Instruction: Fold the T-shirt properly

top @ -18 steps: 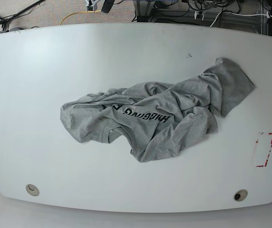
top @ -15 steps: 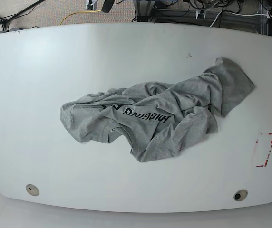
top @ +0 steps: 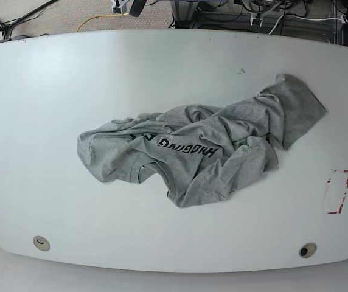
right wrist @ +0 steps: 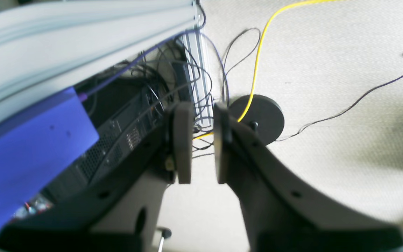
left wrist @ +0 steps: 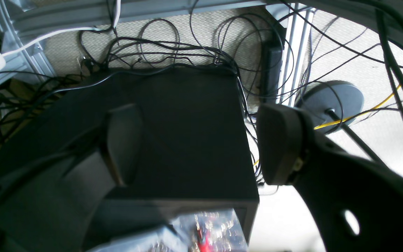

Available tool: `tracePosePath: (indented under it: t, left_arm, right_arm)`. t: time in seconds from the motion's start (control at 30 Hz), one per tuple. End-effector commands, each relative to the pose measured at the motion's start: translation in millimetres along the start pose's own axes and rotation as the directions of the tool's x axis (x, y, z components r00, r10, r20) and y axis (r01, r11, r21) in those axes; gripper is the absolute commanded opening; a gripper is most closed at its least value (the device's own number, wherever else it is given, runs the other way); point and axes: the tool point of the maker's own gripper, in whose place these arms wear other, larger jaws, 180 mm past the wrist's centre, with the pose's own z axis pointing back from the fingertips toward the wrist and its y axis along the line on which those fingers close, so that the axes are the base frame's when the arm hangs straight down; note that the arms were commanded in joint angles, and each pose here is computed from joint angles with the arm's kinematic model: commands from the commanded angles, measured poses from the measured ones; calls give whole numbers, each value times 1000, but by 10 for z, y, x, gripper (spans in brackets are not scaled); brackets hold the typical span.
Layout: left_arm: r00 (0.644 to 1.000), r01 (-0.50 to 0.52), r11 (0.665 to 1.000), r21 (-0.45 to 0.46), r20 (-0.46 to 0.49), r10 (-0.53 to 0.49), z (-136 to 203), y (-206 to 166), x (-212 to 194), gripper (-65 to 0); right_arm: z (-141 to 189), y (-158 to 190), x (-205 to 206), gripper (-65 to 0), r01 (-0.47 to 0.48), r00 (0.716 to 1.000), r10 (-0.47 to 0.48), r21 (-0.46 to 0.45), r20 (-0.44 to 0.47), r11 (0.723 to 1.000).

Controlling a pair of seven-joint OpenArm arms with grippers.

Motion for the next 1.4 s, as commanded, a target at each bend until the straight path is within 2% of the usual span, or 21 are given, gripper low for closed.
tracePosePath:
  t: [0.0, 0.2, 0.27, 0.53, 0.57, 0.63, 1.1, 1.3, 1.37]
  left_arm:
    - [999, -2, 1000, 3, -33, 2, 9, 17, -125, -180]
    - [998, 0, 1000, 0, -60, 0, 11, 0, -203, -175]
    - [1000, -8, 1000, -16, -15, 7, -5, -60, -55, -195]
    - [1000, -8, 1000, -16, -16, 7, -2, -60, -74, -197]
    - [1000, -7, 1000, -14, -5, 7, -11, -58, 13, -192]
    - [1000, -7, 1000, -14, -6, 7, -11, -58, 10, -192]
    - [1000, -6, 1000, -13, 0, 6, -11, -47, 20, -194]
    - [998, -8, 1000, -14, 69, 9, 17, -61, -7, -196]
    - [995, -3, 1000, -12, 95, 4, 35, -58, -7, -196]
  right_arm:
    - [20, -60, 16, -545, 0, 1000, 0, -7, 11, 1000]
    - [21, -64, 9, -543, 2, 1000, -2, -9, 12, 1000]
    - [38, -57, -38, -556, -15, 1000, 15, -3, 4, 1000]
    - [38, -40, -1, -558, -17, 1000, 17, -1, 16, 1000]
    - [-10, -14, 189, -561, -27, 999, 27, -1, 38, 1000]
    - [-20, -6, 230, -563, -27, 999, 27, 1, 42, 1000]
    - [-16, -8, 234, -563, -28, 999, 28, 0, 45, 1000]
    - [15, -35, 131, -563, -18, 999, 18, -5, 41, 1000]
    - [44, -50, 163, -563, -25, 997, 25, -8, 69, 1000]
